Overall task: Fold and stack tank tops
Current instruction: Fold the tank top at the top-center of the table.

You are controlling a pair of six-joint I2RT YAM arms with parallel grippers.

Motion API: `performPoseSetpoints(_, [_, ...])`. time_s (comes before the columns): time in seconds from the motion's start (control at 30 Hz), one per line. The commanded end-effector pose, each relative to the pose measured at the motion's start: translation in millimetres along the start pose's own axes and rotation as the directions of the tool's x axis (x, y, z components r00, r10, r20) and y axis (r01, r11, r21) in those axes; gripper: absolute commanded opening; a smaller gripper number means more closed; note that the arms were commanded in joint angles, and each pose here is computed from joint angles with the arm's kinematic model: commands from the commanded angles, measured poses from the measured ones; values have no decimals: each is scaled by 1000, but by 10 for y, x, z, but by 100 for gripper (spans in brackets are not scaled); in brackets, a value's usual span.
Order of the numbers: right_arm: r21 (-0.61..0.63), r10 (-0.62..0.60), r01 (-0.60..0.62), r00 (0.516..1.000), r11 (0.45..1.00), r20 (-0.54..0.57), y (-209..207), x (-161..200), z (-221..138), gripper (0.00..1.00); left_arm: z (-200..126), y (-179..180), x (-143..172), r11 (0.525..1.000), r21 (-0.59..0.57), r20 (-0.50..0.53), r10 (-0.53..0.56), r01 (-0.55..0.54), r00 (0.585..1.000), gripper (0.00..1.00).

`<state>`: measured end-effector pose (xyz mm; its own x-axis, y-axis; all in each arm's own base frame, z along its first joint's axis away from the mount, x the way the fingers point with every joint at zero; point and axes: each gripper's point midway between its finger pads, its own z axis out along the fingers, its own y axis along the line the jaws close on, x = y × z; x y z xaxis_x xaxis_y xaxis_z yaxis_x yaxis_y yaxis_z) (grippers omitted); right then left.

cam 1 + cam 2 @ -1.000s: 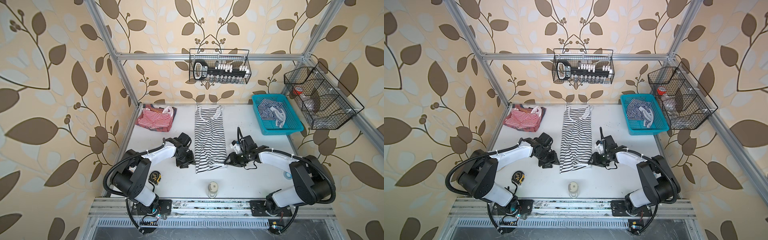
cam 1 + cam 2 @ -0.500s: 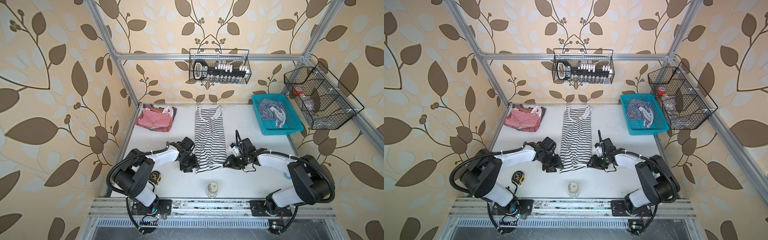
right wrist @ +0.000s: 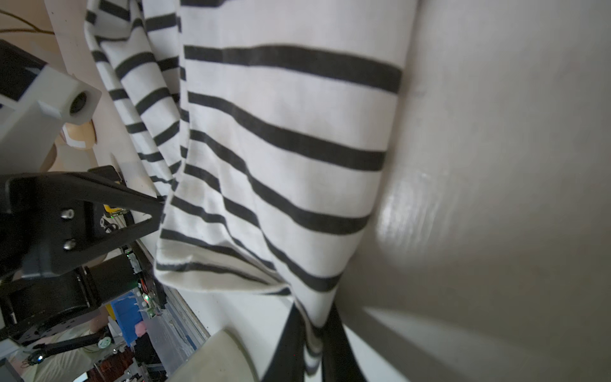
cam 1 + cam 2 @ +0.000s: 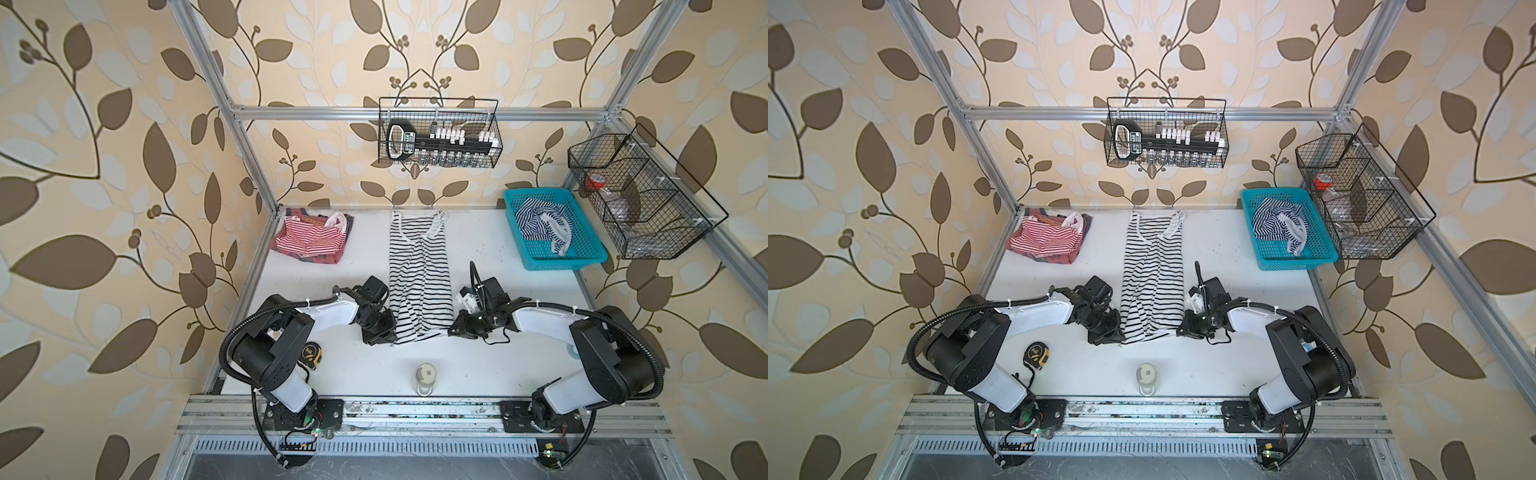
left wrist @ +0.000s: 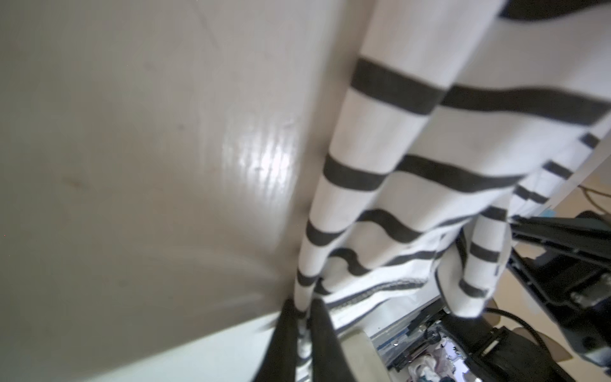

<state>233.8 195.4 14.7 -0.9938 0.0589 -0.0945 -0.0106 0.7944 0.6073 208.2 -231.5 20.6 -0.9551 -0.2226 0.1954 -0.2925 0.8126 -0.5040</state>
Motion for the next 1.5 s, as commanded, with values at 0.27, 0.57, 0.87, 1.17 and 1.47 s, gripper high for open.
performPoseSetpoints(0.27, [5, -40, 39, 999, 999, 35, 160, 144, -262, 0, -255, -131, 105, 999, 22, 29, 49, -49, 998, 0])
performPoseSetpoints(0.57, [12, -65, 64, 991, 998, 114, 364, -95, -571, 0, -579, -430, -109, 996, 0, 128, 84, -85, 988, 0])
performPoseSetpoints(0.87, [-21, -58, 61, 991, 998, 121, 436, -496, -660, 0, -827, -780, -632, 996, 32, 199, 77, -85, 977, 0])
performPoseSetpoints(1.17, [-42, -64, 69, 991, 997, 118, 487, -1007, -734, 0, -985, -922, -1104, 995, 68, 223, 53, -69, 973, 0])
performPoseSetpoints(1.47, [-80, -41, 49, 994, 996, 98, 477, -1405, -674, 0, -1037, -1074, -1519, 993, 85, 224, 58, -79, 973, 0])
